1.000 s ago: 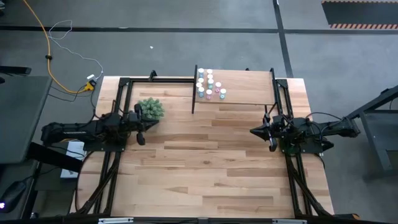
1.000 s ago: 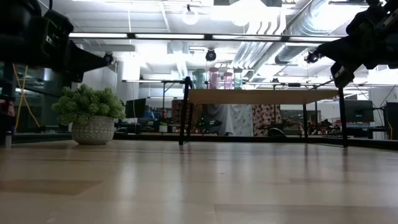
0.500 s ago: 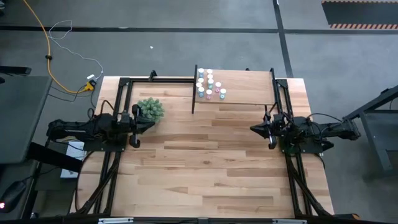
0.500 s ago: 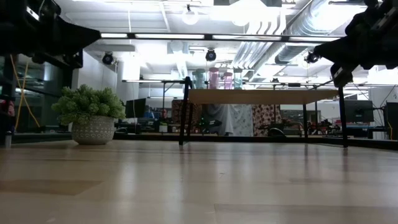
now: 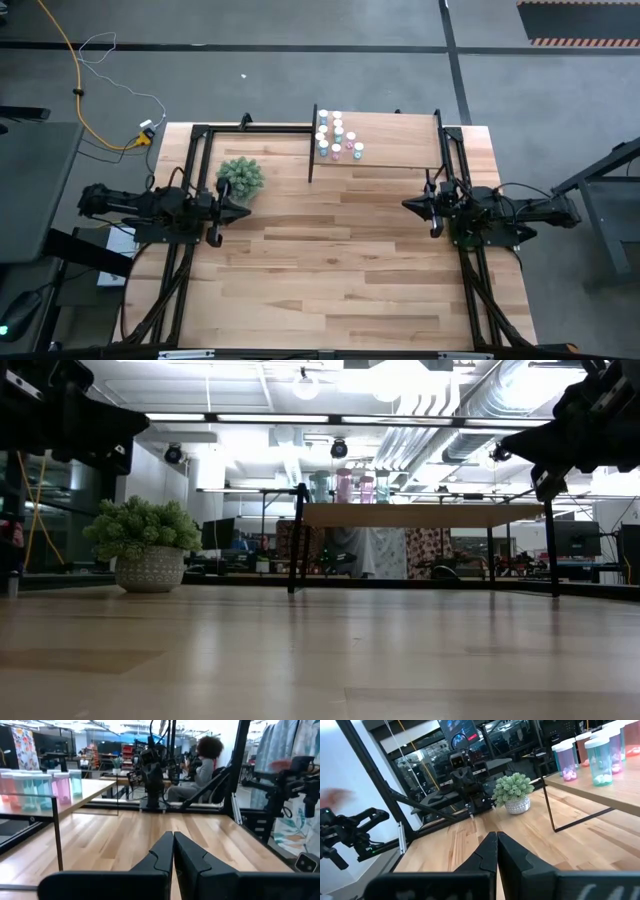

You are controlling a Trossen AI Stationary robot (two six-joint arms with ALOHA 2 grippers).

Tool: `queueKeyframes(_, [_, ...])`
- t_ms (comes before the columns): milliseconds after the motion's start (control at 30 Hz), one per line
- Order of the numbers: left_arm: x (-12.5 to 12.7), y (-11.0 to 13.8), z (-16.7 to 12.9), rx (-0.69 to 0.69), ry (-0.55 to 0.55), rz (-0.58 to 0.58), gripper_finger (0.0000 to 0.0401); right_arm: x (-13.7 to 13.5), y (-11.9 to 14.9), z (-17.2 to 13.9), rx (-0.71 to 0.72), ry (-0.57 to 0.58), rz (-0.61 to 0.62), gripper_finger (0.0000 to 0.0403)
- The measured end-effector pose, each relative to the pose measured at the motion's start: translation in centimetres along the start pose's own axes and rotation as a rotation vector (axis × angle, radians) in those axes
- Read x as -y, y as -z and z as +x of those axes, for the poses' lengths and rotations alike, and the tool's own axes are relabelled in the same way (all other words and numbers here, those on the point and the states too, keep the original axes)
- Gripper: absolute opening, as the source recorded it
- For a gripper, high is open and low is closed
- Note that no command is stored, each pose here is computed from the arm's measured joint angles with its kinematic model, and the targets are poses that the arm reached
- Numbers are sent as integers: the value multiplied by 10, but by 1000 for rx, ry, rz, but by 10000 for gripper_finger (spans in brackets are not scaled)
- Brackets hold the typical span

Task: Pick and place medicine bottles onto shelf by color
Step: Return to Home Position

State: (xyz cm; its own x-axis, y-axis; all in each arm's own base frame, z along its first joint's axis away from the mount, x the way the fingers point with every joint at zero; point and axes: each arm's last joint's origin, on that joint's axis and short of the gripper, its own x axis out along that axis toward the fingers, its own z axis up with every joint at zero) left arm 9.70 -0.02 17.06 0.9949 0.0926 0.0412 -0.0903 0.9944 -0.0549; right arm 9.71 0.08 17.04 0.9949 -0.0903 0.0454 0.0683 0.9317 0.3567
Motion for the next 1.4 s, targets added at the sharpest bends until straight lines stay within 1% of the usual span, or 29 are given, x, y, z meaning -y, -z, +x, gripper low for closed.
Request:
queueKeyframes(100, [0, 1, 1, -17, -1, 2, 3, 0, 0, 0, -2, 1, 0, 0])
queueKeyframes(1400, [0, 1, 1, -13, -3, 1, 3, 0, 0, 0, -2, 1, 0, 0])
